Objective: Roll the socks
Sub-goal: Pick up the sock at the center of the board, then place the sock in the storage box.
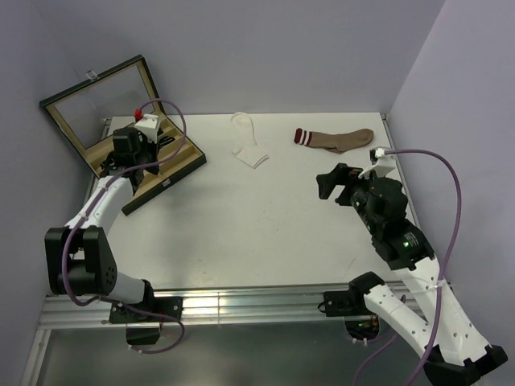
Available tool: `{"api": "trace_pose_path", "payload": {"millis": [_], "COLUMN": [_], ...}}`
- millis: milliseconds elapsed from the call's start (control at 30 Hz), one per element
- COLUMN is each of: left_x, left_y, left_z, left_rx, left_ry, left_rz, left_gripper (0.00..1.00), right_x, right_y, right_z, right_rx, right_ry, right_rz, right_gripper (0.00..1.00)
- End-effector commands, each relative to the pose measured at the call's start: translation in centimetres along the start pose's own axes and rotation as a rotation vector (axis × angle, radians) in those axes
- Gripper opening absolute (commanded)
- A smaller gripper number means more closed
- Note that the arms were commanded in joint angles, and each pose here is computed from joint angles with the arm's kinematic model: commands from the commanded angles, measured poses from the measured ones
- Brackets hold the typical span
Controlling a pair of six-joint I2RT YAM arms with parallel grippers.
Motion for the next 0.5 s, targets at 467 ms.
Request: {"api": "trace_pose_path", "payload": {"millis": [467], "left_x": [1.9], "left_y": [-4.7], "left_z": [6.5], "left_rx": [-0.045], "left_ry": [-0.304], "left_rz": [-0.058], "left_gripper": [0.00], "right_x": [-0.8], "right_y": [-4.7], "right_z": [0.6], "right_rx": [0.071], "right_ry": [0.087], "right_rz": [0.060], "right_gripper": [1.00]}}
Point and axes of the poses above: each gripper's point midway between its finger pads, its own y axis back along the fingers, its own z axis along the line the jaws close on, x = y × z, the point moved 7 cm from there along y, back along the fingers, and after that the axes turned 7 degrees about -y, right-handed, at the moved point
